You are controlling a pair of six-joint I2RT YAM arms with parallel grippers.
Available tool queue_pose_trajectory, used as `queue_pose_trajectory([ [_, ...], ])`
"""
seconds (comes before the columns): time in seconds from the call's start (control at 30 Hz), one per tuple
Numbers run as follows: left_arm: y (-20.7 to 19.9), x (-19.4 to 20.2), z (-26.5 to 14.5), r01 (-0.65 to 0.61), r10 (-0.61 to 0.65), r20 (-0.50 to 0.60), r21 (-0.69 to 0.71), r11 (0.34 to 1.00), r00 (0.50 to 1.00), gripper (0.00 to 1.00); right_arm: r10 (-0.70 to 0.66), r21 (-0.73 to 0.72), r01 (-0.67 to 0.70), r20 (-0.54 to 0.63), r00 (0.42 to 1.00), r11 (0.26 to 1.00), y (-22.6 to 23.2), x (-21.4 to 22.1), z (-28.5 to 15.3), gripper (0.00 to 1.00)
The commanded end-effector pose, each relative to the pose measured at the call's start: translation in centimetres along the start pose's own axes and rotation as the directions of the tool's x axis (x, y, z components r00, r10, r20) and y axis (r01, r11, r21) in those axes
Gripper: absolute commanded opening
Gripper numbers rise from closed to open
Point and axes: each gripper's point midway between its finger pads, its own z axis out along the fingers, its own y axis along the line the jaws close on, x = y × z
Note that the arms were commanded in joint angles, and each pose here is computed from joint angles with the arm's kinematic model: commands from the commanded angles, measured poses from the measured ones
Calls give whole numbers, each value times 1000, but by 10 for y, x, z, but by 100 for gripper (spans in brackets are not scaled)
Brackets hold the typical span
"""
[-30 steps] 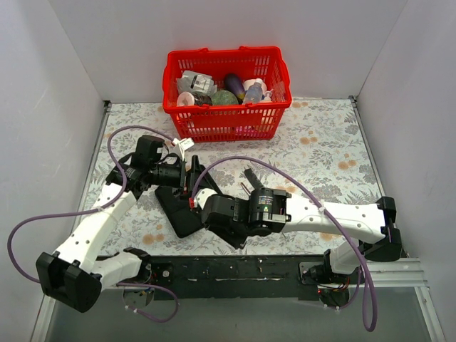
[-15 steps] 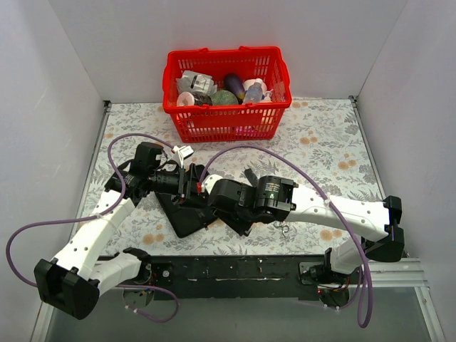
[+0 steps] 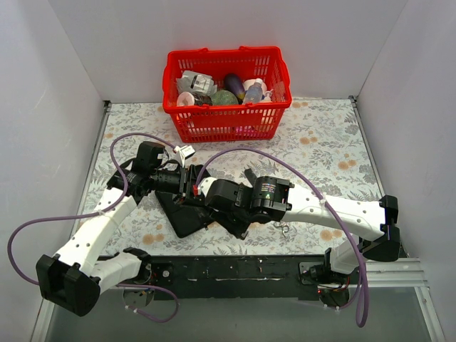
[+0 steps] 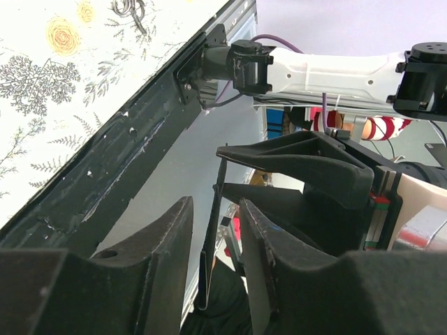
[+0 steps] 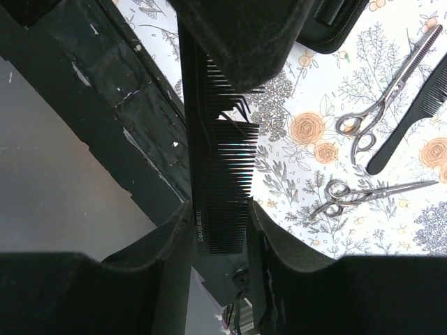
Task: Sort the hair-cutting tools
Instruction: Pick up the comb at the center of the board.
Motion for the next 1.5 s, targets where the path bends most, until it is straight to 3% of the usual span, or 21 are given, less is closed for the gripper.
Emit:
queue_pose_trajectory([
  [0.0,-16,-4,-4,-60,60,6,40,997,998,27,-10,-26,11,36,999,1000,5,-8,-2,25],
  [0.17,-14,-3,-3,-52,52,3,36,998,999,0,-14,-12,15,32,999,1000,3,-8,0,25],
  [0.33,-15,-3,-4,-58,58,4,38,998,998,0,-10,14,9,40,999,1000,-2,-10,-1,29],
  [0.37,-15,-4,-4,-59,59,6,36,998,998,0,-7,18,6,42,999,1000,-2,-11,-3,33],
  [0.4,-15,-4,-4,-63,62,8,33,997,998,0,2,18,-3,55,998,1000,-3,-14,-7,51],
  [0.5,-12,-7,-2,-59,59,13,20,998,998,0,51,-65,-43,133,990,997,9,-30,-31,72],
  [0.73,-2,-26,5,-45,47,81,-16,999,996,0,229,-286,-139,308,923,948,28,-48,-101,82],
  [0.83,-25,-38,0,-98,88,166,50,994,982,0,365,-319,-250,381,850,914,15,-45,-124,82],
  [0.87,-36,-46,-4,-148,130,205,75,986,970,0,421,-328,-294,447,789,898,-1,-40,-145,82],
  [0.93,-52,-51,-9,-180,149,234,120,976,961,0,546,-391,-391,468,695,833,-8,-33,-139,80],
  [1.0,-60,-48,-12,-188,149,218,169,968,964,0,683,-527,-436,523,511,730,-24,-29,-171,77],
  [1.03,-71,-51,-16,-203,152,232,214,956,961,0,703,-519,-476,504,501,710,-27,-15,-147,76],
  [1.1,-75,-45,-17,-195,139,211,275,941,967,0,764,-594,-481,511,393,645,-39,-5,-160,74],
  [1.13,-85,-46,-22,-255,183,248,302,919,951,0,790,-607,-507,484,376,613,-38,2,-148,74],
  [1.27,-101,-41,-30,-209,108,250,423,882,962,0,838,-710,-446,471,276,546,-41,7,-155,73],
  [1.47,-110,-33,-37,-210,93,248,498,841,964,0,840,-753,-374,499,213,541,-42,-5,-159,71],
])
